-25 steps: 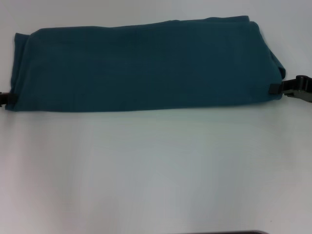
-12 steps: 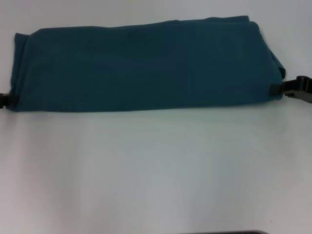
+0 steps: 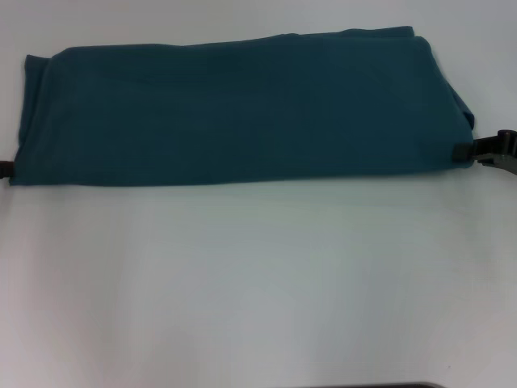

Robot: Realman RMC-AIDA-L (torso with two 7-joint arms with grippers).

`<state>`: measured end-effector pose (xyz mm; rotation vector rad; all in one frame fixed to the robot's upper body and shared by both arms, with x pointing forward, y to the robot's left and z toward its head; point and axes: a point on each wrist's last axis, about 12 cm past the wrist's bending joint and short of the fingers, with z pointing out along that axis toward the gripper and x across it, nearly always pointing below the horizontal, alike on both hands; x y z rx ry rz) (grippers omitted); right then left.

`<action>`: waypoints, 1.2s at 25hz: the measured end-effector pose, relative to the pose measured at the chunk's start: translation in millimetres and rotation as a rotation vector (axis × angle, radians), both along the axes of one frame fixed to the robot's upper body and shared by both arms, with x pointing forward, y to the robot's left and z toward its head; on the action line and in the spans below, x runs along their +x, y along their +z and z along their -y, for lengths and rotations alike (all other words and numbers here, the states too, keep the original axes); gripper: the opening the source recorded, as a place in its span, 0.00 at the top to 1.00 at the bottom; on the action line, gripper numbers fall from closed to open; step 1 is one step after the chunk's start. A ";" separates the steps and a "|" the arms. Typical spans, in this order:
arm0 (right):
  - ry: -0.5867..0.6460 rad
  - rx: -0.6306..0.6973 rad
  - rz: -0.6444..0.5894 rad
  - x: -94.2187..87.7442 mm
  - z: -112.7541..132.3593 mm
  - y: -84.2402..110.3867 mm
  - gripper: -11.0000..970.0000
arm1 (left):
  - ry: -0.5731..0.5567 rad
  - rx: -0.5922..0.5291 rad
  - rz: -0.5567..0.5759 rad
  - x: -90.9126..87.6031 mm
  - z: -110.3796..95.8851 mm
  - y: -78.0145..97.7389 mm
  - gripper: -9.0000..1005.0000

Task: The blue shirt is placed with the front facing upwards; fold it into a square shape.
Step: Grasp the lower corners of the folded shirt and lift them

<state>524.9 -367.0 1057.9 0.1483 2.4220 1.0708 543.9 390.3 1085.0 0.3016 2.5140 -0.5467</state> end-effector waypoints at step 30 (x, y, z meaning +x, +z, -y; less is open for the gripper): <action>0.006 -0.004 0.001 0.0 3.9 2.9 0.94 | 0.005 -0.046 -0.015 5.9 8.4 6.6 0.40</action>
